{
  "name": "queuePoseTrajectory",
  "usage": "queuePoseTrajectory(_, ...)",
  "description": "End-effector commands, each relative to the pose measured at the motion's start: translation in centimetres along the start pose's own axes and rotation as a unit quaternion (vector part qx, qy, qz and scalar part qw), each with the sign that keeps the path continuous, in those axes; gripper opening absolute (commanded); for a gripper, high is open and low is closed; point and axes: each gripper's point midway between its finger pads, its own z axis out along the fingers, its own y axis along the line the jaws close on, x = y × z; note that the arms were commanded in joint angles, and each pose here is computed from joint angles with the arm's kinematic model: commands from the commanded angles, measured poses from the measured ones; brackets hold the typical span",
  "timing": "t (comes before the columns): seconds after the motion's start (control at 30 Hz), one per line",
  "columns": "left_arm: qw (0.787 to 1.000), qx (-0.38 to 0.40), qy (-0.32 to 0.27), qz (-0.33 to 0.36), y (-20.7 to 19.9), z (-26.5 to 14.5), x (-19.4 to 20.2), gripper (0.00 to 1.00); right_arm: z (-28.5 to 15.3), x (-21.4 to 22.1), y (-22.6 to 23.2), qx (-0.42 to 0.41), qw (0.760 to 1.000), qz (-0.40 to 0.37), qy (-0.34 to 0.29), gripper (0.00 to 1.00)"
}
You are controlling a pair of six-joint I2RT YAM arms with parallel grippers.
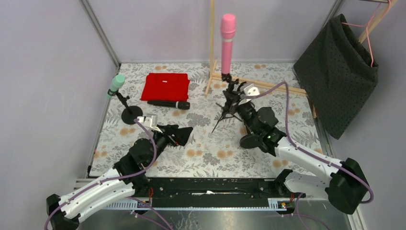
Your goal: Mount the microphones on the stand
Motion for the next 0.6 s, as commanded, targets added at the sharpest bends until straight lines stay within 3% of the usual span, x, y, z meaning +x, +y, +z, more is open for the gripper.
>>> queuePoseTrajectory(0.0, 1.0, -0.001, -0.016, -0.007, -0.1, 0.1, -0.7, 0.99, -0.3, -9.8, -4.4, 0.043, 0.992, 0.011, -0.119, 0.0)
queuePoseTrajectory(0.57, 1.0, 0.007, -0.003, -0.001, -0.5, 0.3, -0.3, 0.99, -5.1, -11.0, -19.4, 0.227, 0.966, -0.038, -0.118, 0.0)
